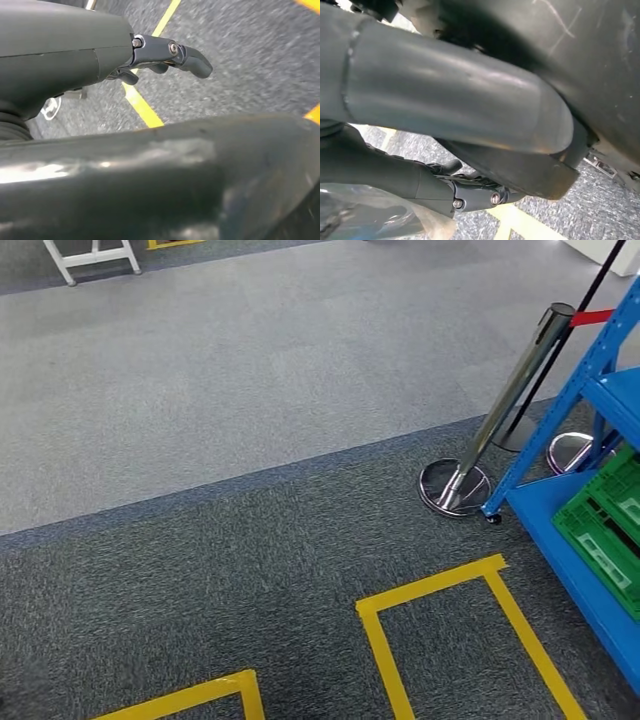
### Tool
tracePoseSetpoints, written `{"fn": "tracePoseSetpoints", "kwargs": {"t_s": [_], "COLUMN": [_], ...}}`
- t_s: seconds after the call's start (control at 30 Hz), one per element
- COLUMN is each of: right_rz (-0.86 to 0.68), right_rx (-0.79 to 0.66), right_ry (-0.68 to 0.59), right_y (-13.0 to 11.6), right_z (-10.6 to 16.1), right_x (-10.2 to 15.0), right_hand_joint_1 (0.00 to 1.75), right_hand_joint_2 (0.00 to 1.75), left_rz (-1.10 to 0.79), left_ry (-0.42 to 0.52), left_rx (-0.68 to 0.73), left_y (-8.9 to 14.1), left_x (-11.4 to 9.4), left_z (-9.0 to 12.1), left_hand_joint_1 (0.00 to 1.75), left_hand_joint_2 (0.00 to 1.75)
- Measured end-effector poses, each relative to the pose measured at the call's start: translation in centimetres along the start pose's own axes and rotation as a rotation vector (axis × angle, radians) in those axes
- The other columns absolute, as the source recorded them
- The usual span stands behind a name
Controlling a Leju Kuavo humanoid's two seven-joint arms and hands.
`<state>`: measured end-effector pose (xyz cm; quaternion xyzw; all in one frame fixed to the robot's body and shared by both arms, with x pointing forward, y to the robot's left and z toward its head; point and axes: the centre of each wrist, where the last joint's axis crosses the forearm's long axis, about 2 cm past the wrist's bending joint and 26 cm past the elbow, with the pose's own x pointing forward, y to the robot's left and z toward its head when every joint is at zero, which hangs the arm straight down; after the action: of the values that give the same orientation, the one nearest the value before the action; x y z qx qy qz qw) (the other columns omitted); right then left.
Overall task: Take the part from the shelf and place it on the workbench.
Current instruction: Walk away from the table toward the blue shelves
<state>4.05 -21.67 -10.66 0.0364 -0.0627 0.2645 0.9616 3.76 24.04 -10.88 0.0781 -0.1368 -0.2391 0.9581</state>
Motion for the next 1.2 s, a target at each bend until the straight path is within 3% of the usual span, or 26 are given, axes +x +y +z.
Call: {"fn": "tracePoseSetpoints", "kwargs": {"t_s": [1.2], "right_rz": [0.003], "right_rx": [-0.002], "right_ry": [-0.004], "right_y": [-0.23], "right_z": [0.0], "right_x": [0.27], "right_hand_joint_1": [0.0], "right_hand_joint_2": [0.0], "left_rz": [0.015], "left_ry": [0.013], "left_rx": [-0.004], "left_y": [-0.07], "left_x": [-0.3], "left_z": [0.04], "left_hand_joint_1": [0.0], "left_hand_joint_2": [0.0]}}
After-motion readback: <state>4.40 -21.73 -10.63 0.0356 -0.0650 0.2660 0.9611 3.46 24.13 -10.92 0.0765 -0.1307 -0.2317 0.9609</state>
